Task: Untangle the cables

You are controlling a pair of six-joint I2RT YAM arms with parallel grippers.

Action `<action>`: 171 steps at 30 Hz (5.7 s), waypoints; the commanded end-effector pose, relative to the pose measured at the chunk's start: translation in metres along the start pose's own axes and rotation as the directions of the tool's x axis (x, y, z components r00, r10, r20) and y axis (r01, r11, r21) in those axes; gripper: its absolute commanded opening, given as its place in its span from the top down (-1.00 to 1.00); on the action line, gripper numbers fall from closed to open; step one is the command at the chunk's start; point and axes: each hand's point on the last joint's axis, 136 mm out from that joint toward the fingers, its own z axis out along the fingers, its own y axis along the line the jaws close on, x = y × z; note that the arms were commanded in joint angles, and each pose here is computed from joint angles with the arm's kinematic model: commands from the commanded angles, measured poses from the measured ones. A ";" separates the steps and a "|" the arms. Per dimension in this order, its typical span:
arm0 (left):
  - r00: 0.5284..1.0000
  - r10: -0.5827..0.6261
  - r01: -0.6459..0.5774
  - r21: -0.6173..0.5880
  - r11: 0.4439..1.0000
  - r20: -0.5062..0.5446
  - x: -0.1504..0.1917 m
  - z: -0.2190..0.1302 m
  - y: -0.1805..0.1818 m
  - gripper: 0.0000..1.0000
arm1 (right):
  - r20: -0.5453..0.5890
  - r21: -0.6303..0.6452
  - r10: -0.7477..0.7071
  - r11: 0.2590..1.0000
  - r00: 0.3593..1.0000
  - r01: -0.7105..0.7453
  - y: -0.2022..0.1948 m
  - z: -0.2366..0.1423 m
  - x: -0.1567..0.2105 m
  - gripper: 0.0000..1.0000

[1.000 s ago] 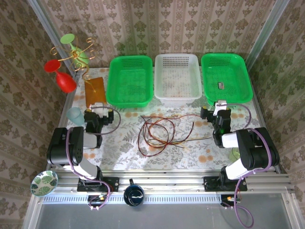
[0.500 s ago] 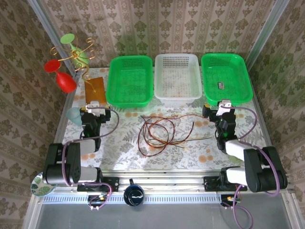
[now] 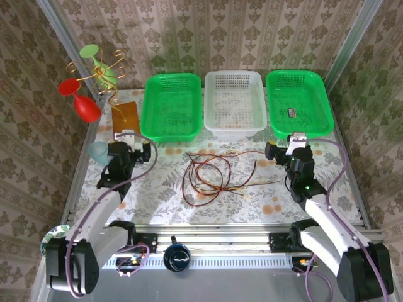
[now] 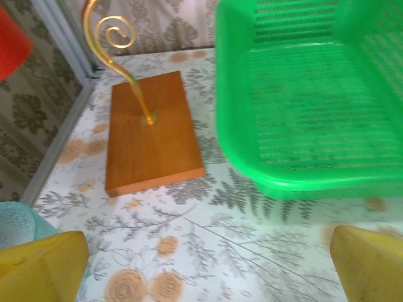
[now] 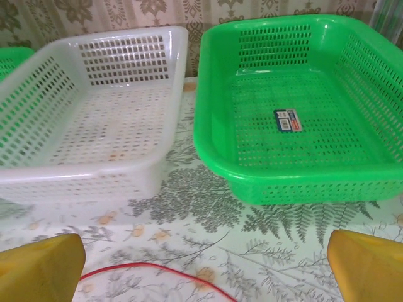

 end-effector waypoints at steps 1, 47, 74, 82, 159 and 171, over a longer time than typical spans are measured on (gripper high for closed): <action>0.977 -0.019 0.034 0.070 0.997 -0.211 0.032 -0.024 -0.020 -0.92 | -0.166 0.034 0.101 0.995 0.981 -0.097 -0.002 -0.018 0.020 -1.00; 0.777 0.258 -0.037 0.368 0.929 -0.574 0.128 0.013 -0.200 1.00 | -0.592 -0.195 0.188 0.910 0.784 -0.365 0.129 0.000 0.041 -1.00; 0.986 0.127 -0.029 0.628 0.778 -0.112 -0.160 -0.105 -0.266 1.00 | -0.357 -0.627 0.232 0.659 0.905 -0.416 0.176 -0.076 -0.088 -0.91; 0.996 0.071 -0.007 0.720 0.694 -0.059 -0.206 -0.100 -0.295 1.00 | -0.416 -0.663 0.472 0.427 0.777 -0.615 0.193 -0.063 -0.155 -0.56; 0.906 -0.137 0.013 0.295 0.955 0.402 -0.321 -0.142 -0.082 1.00 | 0.414 -0.203 0.349 0.936 0.841 -0.288 0.028 -0.119 -0.300 1.00; 0.952 -0.135 0.119 0.075 0.990 0.274 -0.269 -0.119 0.001 1.00 | 0.472 0.083 0.178 0.966 0.863 -0.245 -0.025 -0.122 -0.296 1.00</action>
